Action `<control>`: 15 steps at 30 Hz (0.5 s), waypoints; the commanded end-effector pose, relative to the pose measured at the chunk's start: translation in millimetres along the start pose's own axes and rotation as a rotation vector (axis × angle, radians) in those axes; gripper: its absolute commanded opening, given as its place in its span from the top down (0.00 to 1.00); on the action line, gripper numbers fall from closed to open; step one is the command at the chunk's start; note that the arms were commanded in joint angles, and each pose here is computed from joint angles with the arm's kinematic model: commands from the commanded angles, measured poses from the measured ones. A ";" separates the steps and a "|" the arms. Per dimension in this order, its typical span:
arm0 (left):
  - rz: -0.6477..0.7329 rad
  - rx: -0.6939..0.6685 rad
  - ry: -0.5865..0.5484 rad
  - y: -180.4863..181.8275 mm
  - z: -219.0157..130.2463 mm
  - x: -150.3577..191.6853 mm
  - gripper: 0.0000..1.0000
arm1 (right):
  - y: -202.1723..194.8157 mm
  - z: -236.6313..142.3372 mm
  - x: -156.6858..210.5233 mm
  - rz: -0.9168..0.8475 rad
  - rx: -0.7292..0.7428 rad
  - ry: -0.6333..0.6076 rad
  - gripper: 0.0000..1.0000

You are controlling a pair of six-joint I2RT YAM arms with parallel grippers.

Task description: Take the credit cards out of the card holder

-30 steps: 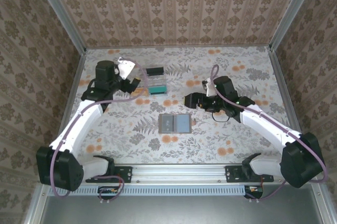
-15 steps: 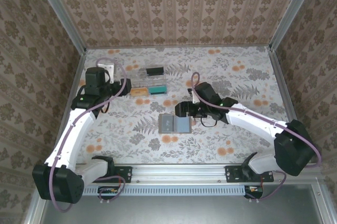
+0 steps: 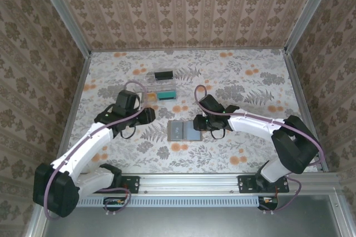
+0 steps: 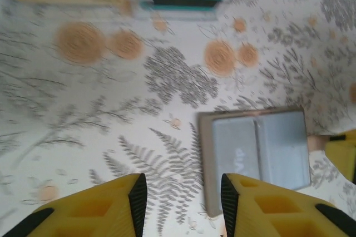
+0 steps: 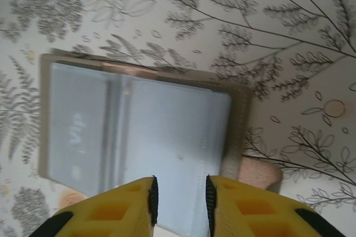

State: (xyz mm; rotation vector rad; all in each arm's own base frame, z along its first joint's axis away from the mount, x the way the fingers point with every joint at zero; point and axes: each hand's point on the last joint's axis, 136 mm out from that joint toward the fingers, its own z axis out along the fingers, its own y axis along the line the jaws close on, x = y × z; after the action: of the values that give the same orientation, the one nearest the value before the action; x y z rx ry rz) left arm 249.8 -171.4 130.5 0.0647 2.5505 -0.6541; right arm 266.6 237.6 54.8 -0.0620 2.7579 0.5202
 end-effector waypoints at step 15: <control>-0.093 0.189 0.256 -49.0 76.6 59.6 0.62 | -22.5 30.5 24.8 -0.011 0.090 0.102 0.70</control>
State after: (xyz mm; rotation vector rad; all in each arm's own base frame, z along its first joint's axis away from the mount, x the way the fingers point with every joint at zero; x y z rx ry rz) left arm 228.4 -241.6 64.7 0.0833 2.7467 -0.8841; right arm 261.0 232.0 21.4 -0.0682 2.8453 0.4374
